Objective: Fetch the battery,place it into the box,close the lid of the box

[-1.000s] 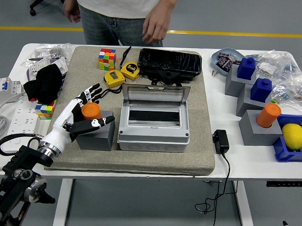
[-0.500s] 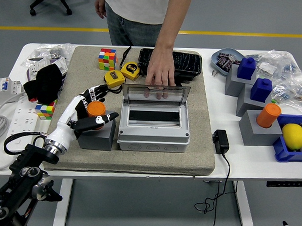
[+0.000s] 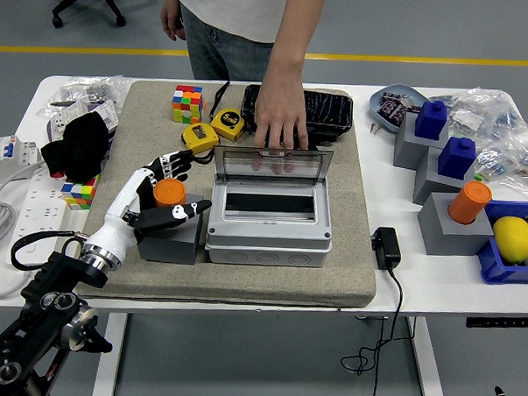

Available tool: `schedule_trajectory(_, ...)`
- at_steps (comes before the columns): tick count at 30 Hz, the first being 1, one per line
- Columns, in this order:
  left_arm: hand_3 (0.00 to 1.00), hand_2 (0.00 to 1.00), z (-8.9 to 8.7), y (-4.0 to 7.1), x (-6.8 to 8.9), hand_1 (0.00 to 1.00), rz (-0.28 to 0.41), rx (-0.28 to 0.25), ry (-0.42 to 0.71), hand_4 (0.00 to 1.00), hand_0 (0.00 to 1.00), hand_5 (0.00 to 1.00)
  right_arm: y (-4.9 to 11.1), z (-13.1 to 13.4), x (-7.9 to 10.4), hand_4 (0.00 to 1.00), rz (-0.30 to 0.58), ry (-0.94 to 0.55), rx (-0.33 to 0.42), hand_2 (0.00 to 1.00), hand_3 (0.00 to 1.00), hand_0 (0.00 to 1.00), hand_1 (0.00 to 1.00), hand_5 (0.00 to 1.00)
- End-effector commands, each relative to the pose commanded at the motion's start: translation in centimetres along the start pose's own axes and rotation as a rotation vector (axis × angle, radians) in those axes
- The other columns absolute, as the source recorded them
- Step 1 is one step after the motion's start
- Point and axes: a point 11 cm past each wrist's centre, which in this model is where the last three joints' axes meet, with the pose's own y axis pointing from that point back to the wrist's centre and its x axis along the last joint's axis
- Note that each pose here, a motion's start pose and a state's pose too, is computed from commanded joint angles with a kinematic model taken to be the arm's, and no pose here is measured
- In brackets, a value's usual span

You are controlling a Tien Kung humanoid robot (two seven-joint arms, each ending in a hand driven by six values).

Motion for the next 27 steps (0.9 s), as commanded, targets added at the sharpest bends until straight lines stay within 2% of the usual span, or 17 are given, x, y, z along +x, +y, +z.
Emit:
schedule_trajectory(1,0.783,0.787,-0.01,0.00,0.02,0.826,0.002,0.001,-0.007,0.998,0.758,0.008,0.00,0.00,0.00,0.998,0.000,0.000,0.000,0.792,0.804,0.953,0.848,0.998)
schedule_trajectory(6,0.783,0.787,0.03,-0.09,0.04,0.826,0.013,0.002,-0.036,0.998,0.758,0.008,0.00,0.02,0.01,0.998,0.000,-0.001,0.000,0.792,0.804,0.953,0.848,0.998)
schedule_trajectory(7,0.647,0.626,0.04,-0.10,0.04,0.716,0.014,0.001,-0.038,0.998,0.633,0.002,0.00,0.03,0.01,0.998,0.000,-0.001,0.000,0.792,0.804,0.953,0.848,0.998)
schedule_trajectory(12,0.647,0.626,0.07,-0.18,0.05,0.716,0.020,0.000,-0.048,0.998,0.633,0.002,0.00,0.01,0.02,0.998,0.000,-0.001,0.000,0.792,0.804,0.953,0.848,0.998)
schedule_trajectory(13,0.526,0.517,0.06,-0.19,0.04,0.653,0.021,0.001,-0.048,0.998,0.538,0.002,0.00,0.02,0.03,0.998,0.000,0.000,0.000,0.794,0.804,0.953,0.848,0.998)
schedule_trajectory(18,0.526,0.517,-0.02,-0.23,0.01,0.653,0.026,0.002,-0.051,0.998,0.538,0.002,0.00,0.06,0.04,0.998,0.001,-0.001,-0.001,0.794,0.804,0.953,0.848,0.998)
schedule_trajectory(19,0.470,0.462,-0.05,-0.23,0.00,0.609,0.027,0.002,-0.051,0.998,0.479,0.002,0.00,0.06,0.05,0.998,0.001,-0.001,-0.001,0.793,0.804,0.953,0.848,0.998)
schedule_trajectory(24,0.470,0.462,-0.27,-0.28,-0.12,0.609,0.024,0.007,-0.056,0.998,0.479,0.002,0.00,0.00,0.08,0.998,0.002,-0.001,0.000,0.793,0.804,0.953,0.848,0.998)
schedule_trajectory(25,0.417,0.418,-0.30,-0.30,-0.15,0.588,0.024,0.008,-0.056,0.998,0.447,0.002,0.00,-0.01,0.09,0.998,0.002,-0.001,0.000,0.793,0.804,0.953,0.848,0.998)
schedule_trajectory(27,0.417,0.418,-0.39,-0.33,-0.21,0.588,0.022,0.010,-0.057,0.998,0.447,0.002,0.00,-0.03,0.09,0.998,0.002,0.000,0.000,0.793,0.804,0.953,0.848,0.998)
